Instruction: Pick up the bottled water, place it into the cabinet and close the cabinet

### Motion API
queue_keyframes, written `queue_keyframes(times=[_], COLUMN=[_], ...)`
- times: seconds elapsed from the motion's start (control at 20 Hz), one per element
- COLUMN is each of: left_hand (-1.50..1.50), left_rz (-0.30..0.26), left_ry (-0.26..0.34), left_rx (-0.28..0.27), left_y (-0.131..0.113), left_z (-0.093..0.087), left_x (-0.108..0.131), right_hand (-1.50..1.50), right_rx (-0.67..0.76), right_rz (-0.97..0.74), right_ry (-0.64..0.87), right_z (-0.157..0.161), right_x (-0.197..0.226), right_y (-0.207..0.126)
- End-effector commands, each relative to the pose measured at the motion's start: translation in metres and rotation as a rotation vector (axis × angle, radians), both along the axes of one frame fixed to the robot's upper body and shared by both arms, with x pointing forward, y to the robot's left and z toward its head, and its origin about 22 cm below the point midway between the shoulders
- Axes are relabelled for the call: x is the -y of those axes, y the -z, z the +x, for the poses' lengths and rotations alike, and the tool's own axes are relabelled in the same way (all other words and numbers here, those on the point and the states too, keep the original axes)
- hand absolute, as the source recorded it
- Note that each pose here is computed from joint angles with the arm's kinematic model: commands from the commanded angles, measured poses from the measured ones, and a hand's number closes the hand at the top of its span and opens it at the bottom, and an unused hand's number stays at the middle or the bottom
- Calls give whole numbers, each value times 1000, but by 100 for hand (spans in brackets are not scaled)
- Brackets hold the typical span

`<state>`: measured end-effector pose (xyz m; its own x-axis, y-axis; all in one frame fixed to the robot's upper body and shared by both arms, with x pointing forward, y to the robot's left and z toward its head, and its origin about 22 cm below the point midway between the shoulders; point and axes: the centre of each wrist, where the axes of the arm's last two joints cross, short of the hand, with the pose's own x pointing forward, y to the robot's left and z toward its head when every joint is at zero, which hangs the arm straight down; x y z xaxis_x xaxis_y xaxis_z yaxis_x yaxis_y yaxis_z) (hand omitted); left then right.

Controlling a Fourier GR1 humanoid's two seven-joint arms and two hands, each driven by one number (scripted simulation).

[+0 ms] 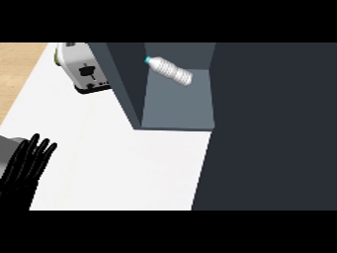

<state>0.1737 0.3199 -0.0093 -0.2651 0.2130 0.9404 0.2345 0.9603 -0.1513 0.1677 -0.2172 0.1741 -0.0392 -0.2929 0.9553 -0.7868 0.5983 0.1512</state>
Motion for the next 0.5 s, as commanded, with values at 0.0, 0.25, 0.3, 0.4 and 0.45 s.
queue_keyframes(times=[0.0, 0.25, 0.3, 0.4, 0.45], left_hand=[-150, -150, -150, -150, -150], left_rz=[7, 8, -5, 25, 8], left_ry=[-9, 21, 28, 17, 16], left_rx=[-4, -3, 15, 7, 0], left_y=[-15, -30, -36, -40, -36], left_z=[-5, -10, -7, -7, -12], left_x=[-9, -20, -20, -24, -27], right_hand=[150, 150, 150, 150, 150], right_rx=[191, 166, 171, 168, 157], right_rz=[-114, -81, -90, -86, -80], right_ry=[34, 21, 8, 10, 9], right_z=[-32, -8, -4, -6, -7], right_x=[-22, -59, -72, -92, -109], right_y=[-34, -33, -30, -33, -32])
